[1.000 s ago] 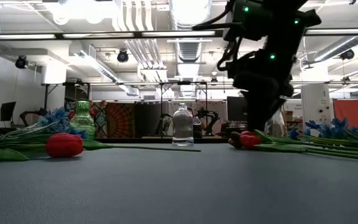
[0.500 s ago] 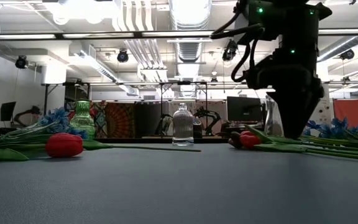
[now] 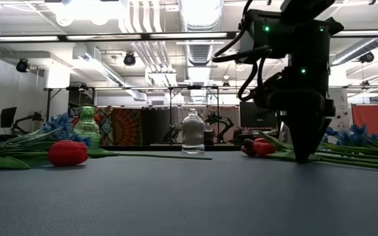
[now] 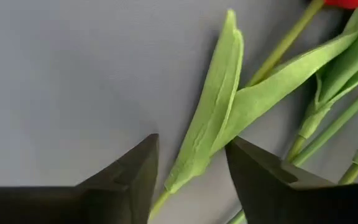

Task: Sort flowers into vase by color
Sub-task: Put the bottom right red flower into the left transparent vase

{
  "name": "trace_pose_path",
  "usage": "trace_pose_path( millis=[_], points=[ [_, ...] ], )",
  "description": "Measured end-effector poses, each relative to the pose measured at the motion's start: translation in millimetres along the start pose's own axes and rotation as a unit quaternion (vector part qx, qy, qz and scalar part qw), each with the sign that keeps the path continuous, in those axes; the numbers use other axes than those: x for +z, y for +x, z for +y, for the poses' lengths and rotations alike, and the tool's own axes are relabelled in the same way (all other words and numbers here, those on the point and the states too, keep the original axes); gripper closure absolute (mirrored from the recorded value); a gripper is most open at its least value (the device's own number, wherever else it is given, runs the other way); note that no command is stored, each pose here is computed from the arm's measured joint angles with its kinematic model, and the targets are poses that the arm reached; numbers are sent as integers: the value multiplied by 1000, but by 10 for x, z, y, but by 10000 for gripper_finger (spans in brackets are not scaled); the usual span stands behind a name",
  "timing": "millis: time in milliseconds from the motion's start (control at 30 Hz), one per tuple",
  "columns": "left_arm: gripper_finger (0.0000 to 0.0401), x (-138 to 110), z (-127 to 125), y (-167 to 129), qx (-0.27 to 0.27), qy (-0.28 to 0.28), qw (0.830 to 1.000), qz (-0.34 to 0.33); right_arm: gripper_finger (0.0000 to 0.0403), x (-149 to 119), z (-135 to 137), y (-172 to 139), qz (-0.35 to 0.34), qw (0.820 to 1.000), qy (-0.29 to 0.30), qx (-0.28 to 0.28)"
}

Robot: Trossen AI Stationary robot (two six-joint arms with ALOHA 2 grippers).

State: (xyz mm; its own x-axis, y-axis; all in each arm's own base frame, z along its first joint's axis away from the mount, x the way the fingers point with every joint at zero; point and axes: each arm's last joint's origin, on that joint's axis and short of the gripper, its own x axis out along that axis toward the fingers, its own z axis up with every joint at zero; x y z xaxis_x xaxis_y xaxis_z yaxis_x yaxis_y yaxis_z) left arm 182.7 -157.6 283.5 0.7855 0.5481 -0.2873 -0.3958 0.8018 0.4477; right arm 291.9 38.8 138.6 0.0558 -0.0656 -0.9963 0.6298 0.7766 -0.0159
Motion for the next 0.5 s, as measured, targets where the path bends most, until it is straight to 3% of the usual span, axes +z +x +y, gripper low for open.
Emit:
trace_pose_path(
  millis=[333,500],
  points=[
    [401,-31,-2,9,11,-3,1000,-6,373,6,-1,-29,-10,1000,4,7],
    [401,-38,2,13,22,-3,1000,-14,386,8,1,-32,-10,1000,7,8]
  ],
)
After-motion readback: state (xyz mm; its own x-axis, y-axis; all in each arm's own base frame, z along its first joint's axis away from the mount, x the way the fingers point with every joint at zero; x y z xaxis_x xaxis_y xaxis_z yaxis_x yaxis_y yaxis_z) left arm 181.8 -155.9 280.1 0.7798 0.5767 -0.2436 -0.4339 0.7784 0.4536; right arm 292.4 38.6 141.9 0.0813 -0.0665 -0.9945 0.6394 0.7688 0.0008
